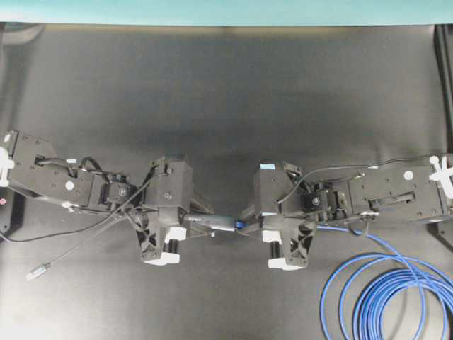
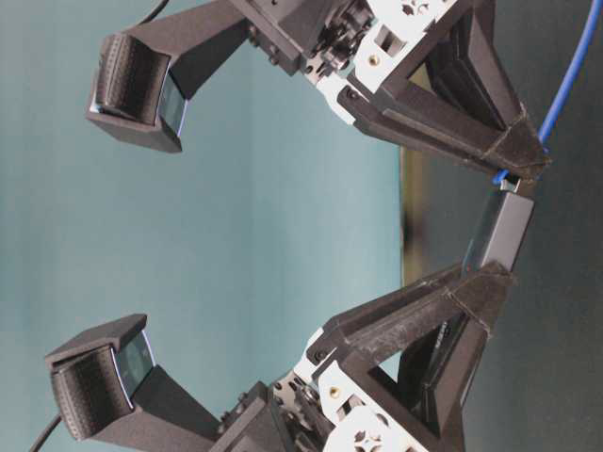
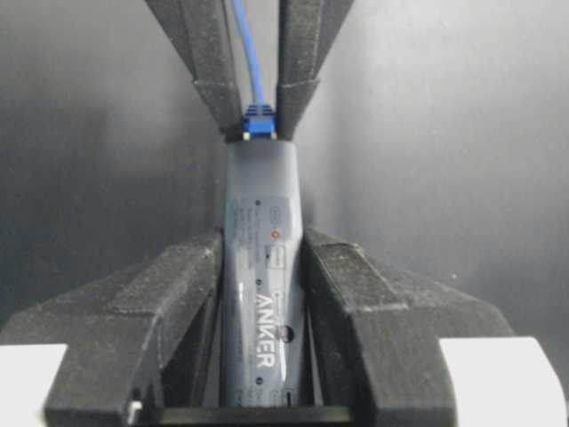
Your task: Insert the LAN cable into the hub.
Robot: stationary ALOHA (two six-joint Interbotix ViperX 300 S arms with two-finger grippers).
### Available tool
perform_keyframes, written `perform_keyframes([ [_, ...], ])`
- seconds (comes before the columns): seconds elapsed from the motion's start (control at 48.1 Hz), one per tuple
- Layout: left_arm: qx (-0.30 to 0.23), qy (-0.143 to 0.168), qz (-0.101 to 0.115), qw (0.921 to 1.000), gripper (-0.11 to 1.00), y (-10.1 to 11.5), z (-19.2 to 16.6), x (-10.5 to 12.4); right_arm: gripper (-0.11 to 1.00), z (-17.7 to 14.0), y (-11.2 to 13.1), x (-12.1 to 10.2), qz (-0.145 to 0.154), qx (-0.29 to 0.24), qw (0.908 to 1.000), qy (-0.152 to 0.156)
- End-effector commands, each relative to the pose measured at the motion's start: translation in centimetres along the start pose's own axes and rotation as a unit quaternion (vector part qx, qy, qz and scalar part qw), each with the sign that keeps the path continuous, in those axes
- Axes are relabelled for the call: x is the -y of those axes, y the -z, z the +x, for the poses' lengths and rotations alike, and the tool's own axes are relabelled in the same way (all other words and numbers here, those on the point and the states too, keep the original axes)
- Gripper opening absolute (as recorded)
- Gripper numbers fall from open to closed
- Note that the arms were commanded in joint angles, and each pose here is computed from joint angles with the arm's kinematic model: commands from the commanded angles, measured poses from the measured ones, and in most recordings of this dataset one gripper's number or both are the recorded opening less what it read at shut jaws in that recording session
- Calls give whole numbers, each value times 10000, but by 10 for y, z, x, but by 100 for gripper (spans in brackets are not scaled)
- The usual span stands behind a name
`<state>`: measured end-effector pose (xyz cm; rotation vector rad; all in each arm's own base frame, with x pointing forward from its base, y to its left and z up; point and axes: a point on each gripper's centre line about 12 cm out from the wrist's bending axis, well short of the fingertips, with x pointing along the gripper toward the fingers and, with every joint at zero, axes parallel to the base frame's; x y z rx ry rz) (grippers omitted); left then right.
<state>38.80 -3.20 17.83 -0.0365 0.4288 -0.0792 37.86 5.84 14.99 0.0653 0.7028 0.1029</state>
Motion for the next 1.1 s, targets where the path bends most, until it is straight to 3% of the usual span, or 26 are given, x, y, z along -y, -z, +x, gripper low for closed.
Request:
perform_keyframes([
  [0.0,131,-6,-4,9999,28,-11,-2,-1,14,-2,-20,-1,-36,260,9997,-19],
  [0.395,46,-2,28,10000,28,-6,-1,0,15,3,-14,-1,-13,169,9999,-9],
  [0.519,-52,-24,-40,10000,29,-1,-1,-2,23,6,-13,0,-13,138,9999,-5],
  [0.561,-68,-25,-56,10000,35,0,-2,-2,27,6,-12,0,-13,116,9999,-2],
  [0.623,-83,-26,-64,9999,54,1,-2,-2,36,8,-11,0,-13,85,10000,1],
  [0.769,-127,-52,-89,9999,88,1,-2,-4,68,11,-6,1,41,9,10000,11],
  [0.893,-278,-98,-110,9995,85,5,-3,-6,84,11,-5,1,41,-6,10000,13],
  [1.08,-354,-110,-114,9992,86,8,-6,-7,84,7,7,2,71,-219,9997,37],
])
